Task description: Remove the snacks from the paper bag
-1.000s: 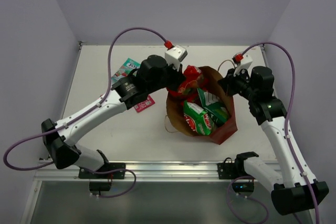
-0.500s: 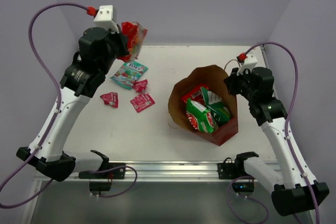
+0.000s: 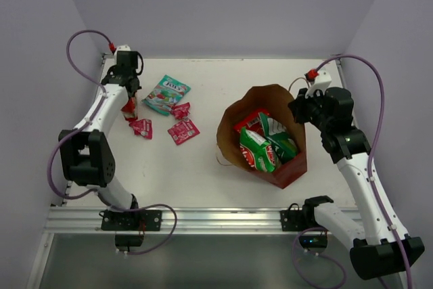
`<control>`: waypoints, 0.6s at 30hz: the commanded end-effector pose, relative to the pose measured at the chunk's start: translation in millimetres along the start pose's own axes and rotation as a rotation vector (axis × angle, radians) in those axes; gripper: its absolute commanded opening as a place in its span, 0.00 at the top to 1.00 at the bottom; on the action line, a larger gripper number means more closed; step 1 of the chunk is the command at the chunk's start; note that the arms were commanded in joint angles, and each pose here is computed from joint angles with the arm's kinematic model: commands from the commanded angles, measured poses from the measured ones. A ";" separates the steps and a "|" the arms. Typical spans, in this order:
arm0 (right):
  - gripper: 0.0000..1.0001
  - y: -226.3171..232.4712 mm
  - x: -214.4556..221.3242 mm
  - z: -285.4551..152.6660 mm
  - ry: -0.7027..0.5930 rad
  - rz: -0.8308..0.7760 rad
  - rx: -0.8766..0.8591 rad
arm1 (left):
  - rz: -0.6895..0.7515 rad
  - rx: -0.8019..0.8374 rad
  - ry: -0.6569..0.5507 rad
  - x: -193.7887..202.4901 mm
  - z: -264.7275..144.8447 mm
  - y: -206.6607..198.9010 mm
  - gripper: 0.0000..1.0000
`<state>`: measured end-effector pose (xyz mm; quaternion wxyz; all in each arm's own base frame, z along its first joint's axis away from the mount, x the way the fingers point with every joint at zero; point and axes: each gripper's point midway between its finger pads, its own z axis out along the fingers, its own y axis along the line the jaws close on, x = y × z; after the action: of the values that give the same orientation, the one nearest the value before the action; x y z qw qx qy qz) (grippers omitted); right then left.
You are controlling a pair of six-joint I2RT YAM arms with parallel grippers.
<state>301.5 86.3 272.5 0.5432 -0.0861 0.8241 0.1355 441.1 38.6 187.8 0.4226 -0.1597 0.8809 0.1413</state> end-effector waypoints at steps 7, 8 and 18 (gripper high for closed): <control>1.00 11.1 -24.6 -4.1 -0.105 -0.024 -0.058 | -0.028 -0.072 -0.139 -47.9 22.8 15.3 0.59; 1.00 11.6 -24.2 -4.3 -0.105 -0.026 -0.061 | -0.057 -0.020 -0.159 -54.5 10.6 10.5 0.42; 1.00 28.0 -32.7 -13.2 -0.133 -0.086 -0.155 | 0.009 0.616 -0.271 -54.2 -165.2 -126.0 0.00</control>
<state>295.3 97.1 271.6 0.5400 -0.1150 0.8183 0.1598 434.7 -64.4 269.5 0.5295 -0.0620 0.8460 0.0069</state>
